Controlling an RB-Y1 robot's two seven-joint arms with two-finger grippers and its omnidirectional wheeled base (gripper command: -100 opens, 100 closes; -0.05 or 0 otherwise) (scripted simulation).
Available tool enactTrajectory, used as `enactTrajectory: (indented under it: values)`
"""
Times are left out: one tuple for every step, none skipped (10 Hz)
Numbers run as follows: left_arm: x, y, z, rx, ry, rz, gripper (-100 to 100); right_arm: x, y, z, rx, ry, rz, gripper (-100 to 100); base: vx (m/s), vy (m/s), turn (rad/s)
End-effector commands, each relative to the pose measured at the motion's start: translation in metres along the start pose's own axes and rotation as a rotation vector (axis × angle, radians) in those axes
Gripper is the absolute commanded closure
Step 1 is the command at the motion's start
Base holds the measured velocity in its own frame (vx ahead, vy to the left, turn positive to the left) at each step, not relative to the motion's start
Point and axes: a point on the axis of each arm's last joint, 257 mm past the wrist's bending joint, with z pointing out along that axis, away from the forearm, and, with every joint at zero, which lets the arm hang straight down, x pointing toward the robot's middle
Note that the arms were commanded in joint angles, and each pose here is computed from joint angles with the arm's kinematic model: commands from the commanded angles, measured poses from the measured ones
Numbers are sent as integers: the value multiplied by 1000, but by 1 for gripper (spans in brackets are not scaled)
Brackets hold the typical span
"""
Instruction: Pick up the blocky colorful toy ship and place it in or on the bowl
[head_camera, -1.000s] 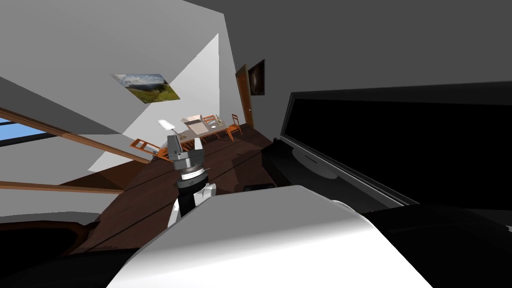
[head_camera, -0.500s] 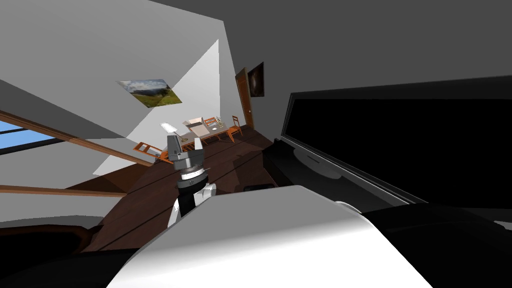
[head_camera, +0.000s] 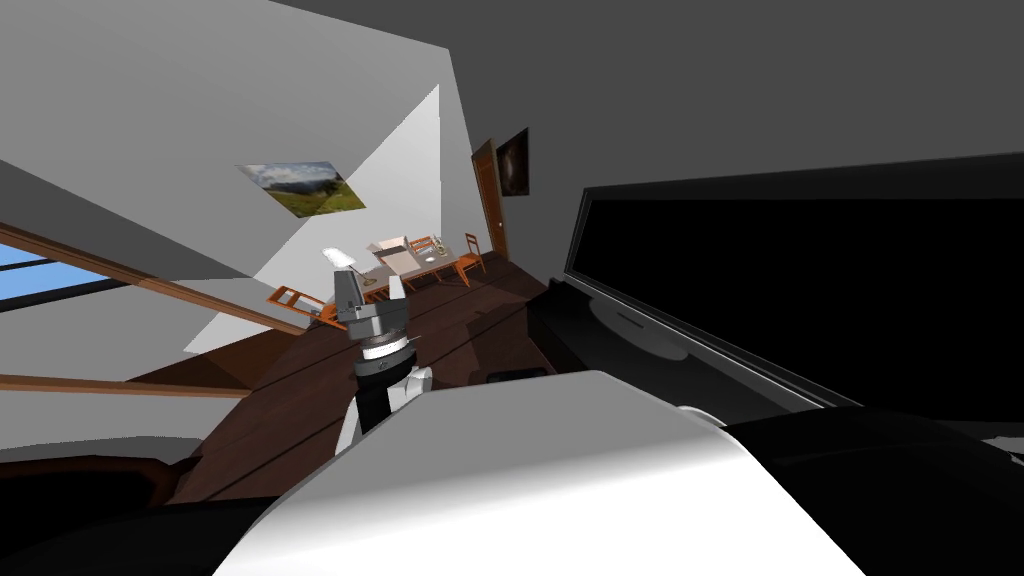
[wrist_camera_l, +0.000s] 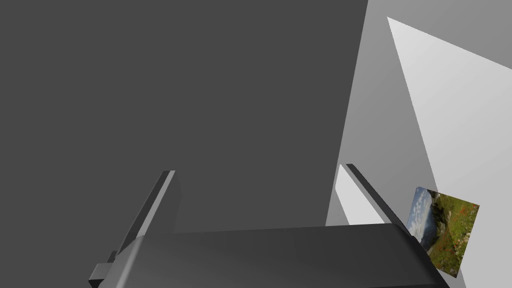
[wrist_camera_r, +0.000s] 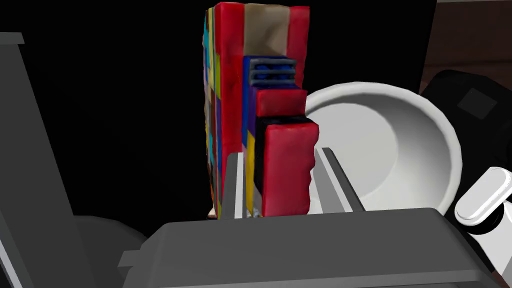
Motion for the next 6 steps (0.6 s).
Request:
enactTrajectory:
  values:
    - [0, 0, 0, 0, 0, 0, 0, -7, 6, 0, -28, -19, 0, 100, 48, 63, 21]
    - [0, 0, 0, 0, 0, 0, 0, -10, 7, -3, -41, -26, 4, 100, 80, 84, 32]
    - [0, 0, 0, 0, 0, 0, 0, -13, 7, -6, -54, -34, 7, 100, 93, 74, 32]
    - [0, 0, 0, 0, 0, 0, 0, -13, 7, -6, -54, -34, 7, 100, 57, 61, 21]
    - [0, 0, 0, 0, 0, 0, 0, -17, 8, -9, -67, -41, 10, 100, 44, 75, 32]
    - [0, 0, 0, 0, 0, 0, 0, -19, 9, -11, -78, -48, 14, 100, 56, 86, 36]
